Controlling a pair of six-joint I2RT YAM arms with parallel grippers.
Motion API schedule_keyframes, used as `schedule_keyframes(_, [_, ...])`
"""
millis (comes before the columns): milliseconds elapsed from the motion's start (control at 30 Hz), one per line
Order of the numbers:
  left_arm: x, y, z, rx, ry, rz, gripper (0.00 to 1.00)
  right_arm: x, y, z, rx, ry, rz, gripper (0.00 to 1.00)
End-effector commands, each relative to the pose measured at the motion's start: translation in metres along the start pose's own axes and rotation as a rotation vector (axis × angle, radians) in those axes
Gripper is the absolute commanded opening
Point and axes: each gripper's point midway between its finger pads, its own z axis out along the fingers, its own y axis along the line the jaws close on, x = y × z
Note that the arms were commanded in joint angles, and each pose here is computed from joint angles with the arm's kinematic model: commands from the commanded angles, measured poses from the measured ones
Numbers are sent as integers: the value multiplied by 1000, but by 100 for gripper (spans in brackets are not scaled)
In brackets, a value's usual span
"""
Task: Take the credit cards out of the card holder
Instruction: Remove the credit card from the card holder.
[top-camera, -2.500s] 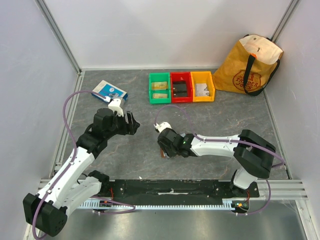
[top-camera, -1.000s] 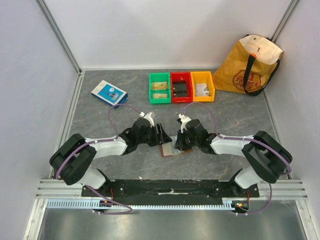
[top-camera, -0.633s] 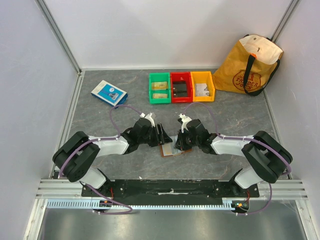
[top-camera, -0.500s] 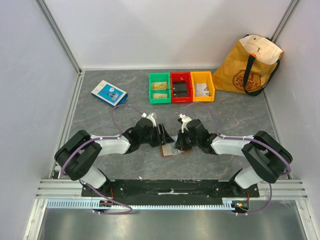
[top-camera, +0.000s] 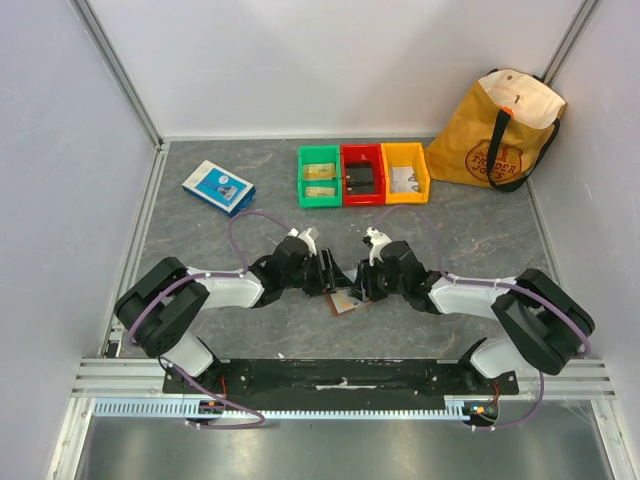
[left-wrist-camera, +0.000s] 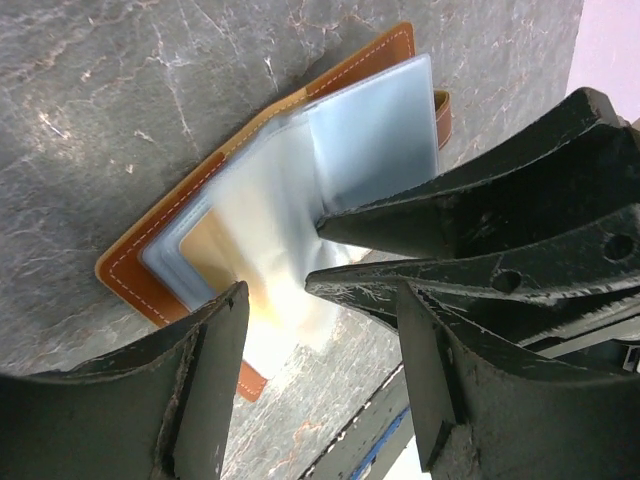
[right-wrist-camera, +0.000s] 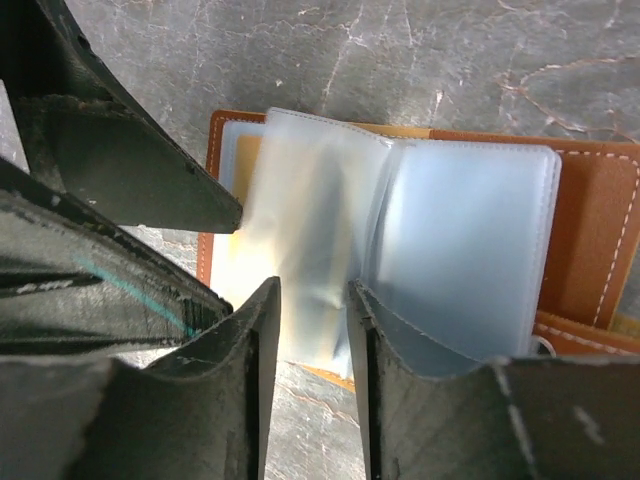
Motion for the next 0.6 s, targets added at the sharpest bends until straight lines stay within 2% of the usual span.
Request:
schedule_keyframes(0, [1, -11, 5, 35, 1, -22, 68, -2, 5, -10, -18, -47, -28, 46])
schedule_keyframes(167, [0, -12, 5, 41, 0, -27, 68, -11, 12, -19, -46, -104, -53, 59])
schedule_keyframes(400, [0, -11, 8, 49, -7, -49, 68, -8, 13, -16, -56, -85, -60, 67])
schedule_keyframes(567, [-4, -23, 5, 91, -19, -57, 68, -1, 2, -11, -2, -46, -46, 70])
